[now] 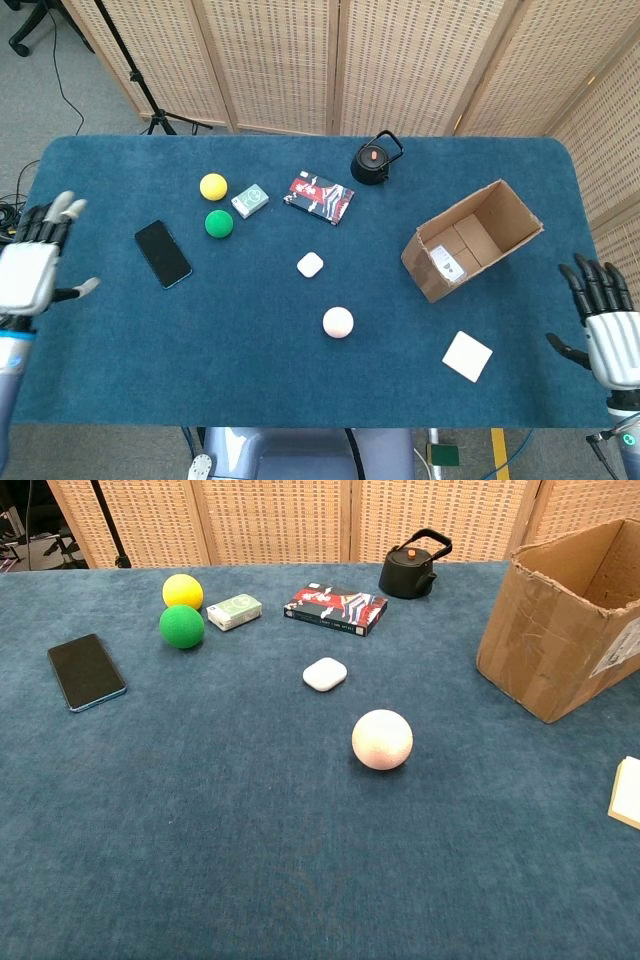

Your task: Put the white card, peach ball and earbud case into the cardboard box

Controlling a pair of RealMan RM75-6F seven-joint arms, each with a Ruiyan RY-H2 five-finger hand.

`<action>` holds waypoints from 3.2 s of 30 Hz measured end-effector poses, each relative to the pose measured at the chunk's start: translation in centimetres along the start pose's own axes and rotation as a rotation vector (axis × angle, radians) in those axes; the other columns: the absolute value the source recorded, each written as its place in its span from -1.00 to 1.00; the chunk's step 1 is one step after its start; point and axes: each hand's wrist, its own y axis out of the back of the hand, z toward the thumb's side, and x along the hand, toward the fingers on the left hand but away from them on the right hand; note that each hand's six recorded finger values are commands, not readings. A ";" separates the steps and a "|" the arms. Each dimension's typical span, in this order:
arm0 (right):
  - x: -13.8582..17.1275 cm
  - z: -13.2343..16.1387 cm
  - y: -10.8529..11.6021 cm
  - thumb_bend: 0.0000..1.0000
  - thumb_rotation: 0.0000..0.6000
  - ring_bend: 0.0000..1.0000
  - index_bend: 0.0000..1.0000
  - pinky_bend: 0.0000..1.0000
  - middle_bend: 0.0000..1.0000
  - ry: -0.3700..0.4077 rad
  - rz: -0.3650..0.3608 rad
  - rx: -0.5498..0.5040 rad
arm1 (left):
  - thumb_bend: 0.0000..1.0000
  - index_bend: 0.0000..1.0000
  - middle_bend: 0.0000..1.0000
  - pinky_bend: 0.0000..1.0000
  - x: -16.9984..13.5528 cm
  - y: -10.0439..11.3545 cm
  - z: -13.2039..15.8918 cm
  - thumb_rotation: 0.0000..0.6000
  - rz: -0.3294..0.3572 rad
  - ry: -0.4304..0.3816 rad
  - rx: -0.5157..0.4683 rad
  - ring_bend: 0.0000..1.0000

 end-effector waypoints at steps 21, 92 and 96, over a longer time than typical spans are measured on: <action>-6.0 18.9 -5.2 -1.00 1.00 -1.00 -1.00 -0.98 -1.00 0.619 0.313 0.155 | -1.00 -1.00 -1.00 -1.00 -5.6 2.4 -3.4 1.00 0.007 0.113 -0.096 -1.00; -23.5 11.0 0.1 0.09 1.00 -0.19 0.02 -0.10 0.01 0.124 0.131 0.091 | -1.00 -1.00 -1.00 -1.00 -4.6 1.7 -3.0 1.00 -0.055 0.097 -0.104 -1.00; -23.2 9.3 -1.7 0.08 1.00 -0.19 0.02 -0.10 0.00 0.084 0.188 0.087 | -1.00 -1.00 -1.00 -1.00 -4.5 1.7 -3.0 1.00 -0.056 0.101 -0.103 -1.00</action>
